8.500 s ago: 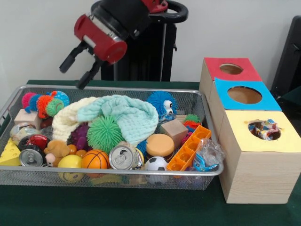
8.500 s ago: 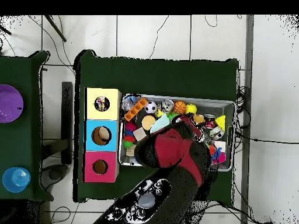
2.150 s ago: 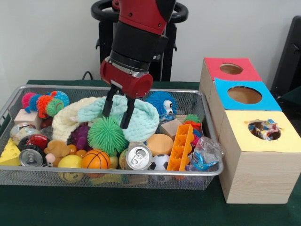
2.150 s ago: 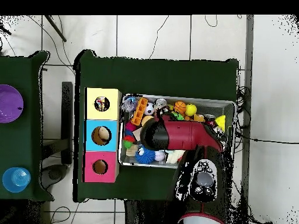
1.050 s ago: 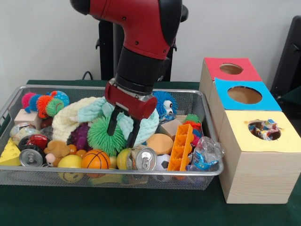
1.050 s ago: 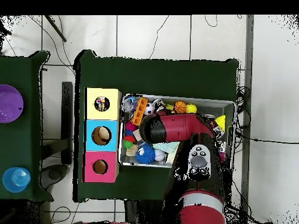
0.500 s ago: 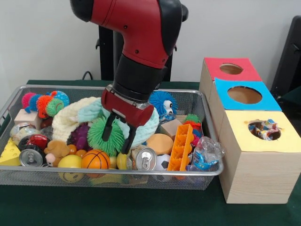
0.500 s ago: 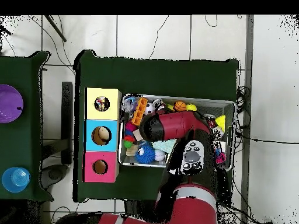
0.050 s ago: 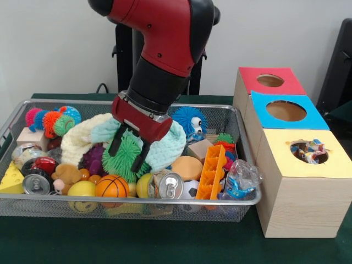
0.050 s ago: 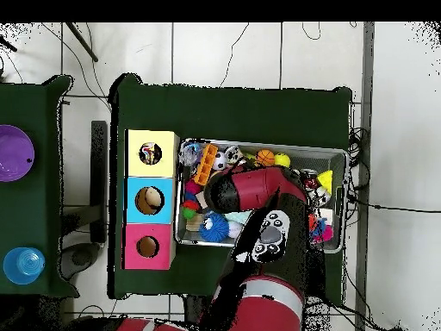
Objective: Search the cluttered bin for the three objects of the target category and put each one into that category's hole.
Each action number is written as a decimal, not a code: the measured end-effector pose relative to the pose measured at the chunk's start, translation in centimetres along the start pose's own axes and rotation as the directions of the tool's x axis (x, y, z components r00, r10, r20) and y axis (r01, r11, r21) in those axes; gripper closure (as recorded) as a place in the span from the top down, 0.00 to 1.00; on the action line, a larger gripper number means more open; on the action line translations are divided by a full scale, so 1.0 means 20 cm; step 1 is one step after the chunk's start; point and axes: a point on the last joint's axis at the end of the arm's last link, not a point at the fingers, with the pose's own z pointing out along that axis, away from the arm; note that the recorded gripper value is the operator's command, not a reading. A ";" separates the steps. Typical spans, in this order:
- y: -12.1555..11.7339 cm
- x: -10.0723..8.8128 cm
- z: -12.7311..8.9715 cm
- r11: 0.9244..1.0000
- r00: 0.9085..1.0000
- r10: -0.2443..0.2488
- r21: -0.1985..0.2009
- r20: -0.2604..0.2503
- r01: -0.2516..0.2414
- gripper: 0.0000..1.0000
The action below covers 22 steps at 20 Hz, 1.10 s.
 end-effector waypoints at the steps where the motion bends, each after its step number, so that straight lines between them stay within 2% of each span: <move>1: -0.01 0.00 0.00 1.000 1.000 -0.002 0.006 0.004 0.002 1.00; 7: -0.09 -0.04 -0.02 0.999 1.000 -0.005 0.045 0.020 0.004 1.00; 13: -0.18 -0.05 -0.04 0.995 1.000 -0.005 0.104 0.011 0.004 1.00; 22: -0.21 -0.07 -0.03 0.994 1.000 0.002 0.113 0.008 -0.003 1.00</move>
